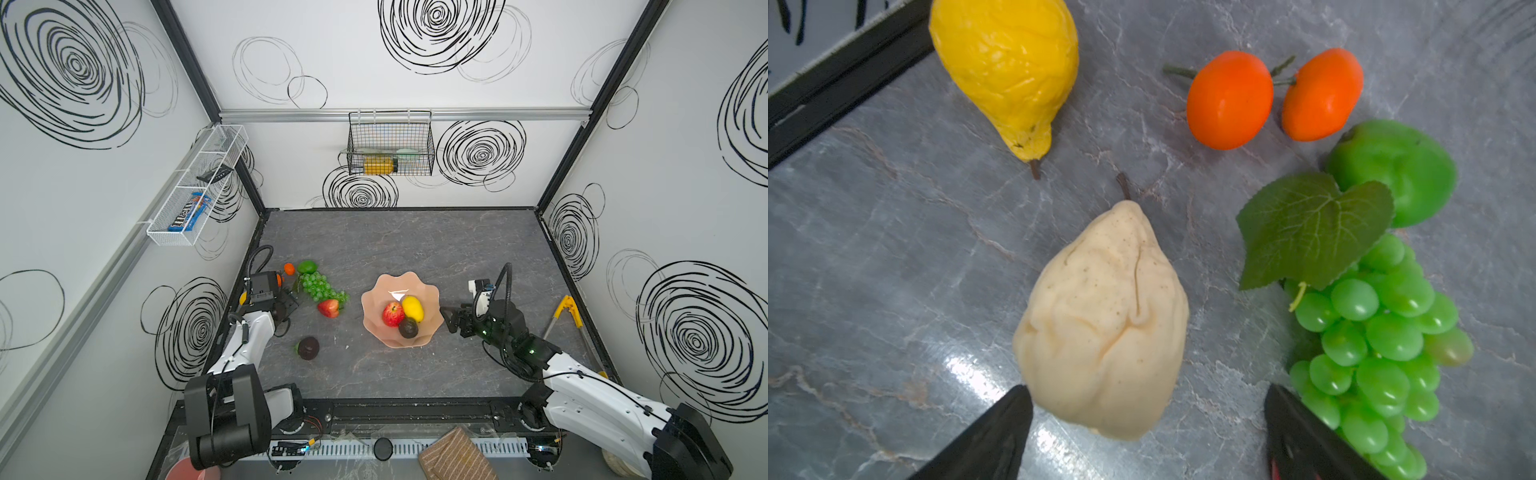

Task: Place and organize the fake fruits in the fruit bowl
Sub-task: 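Lower the left gripper over the cream pear beside the grapes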

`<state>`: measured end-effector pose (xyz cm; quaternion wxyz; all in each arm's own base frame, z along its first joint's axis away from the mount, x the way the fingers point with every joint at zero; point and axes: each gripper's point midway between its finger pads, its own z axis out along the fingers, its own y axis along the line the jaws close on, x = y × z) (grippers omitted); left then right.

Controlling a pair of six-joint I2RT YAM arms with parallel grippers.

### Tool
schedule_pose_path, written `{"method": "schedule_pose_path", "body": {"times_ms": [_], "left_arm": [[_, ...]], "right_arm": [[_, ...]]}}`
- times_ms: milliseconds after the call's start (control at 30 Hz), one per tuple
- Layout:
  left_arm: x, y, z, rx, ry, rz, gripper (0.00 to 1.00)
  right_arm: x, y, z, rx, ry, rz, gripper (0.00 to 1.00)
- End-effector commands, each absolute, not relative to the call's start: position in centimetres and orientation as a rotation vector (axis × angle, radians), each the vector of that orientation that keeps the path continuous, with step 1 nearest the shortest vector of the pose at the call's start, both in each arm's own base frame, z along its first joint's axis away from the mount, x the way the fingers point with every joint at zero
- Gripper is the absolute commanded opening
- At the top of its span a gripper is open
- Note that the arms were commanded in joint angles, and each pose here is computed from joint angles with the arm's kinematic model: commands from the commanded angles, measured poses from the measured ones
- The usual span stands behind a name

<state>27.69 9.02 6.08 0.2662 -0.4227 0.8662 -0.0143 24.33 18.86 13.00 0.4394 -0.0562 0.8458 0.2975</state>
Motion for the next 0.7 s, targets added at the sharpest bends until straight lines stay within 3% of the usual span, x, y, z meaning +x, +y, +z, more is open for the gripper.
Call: {"method": "schedule_pose_path", "body": {"times_ms": [0, 400, 667], "left_arm": [[29.0, 9.4, 6.5, -1.165, 2.297, -0.072, 0.92], [29.8, 9.9, 5.1, -1.219, 2.303, -0.079, 0.83], [29.9, 10.0, 4.7, -1.233, 2.303, -0.103, 0.70]], "right_arm": [[24.3, 18.8, 13.0, -0.131, 2.093, 0.738, 0.88], [24.3, 18.8, 12.9, -0.131, 2.094, 0.735, 0.88], [24.3, 18.9, 12.9, -0.132, 2.091, 0.733, 0.88]]}}
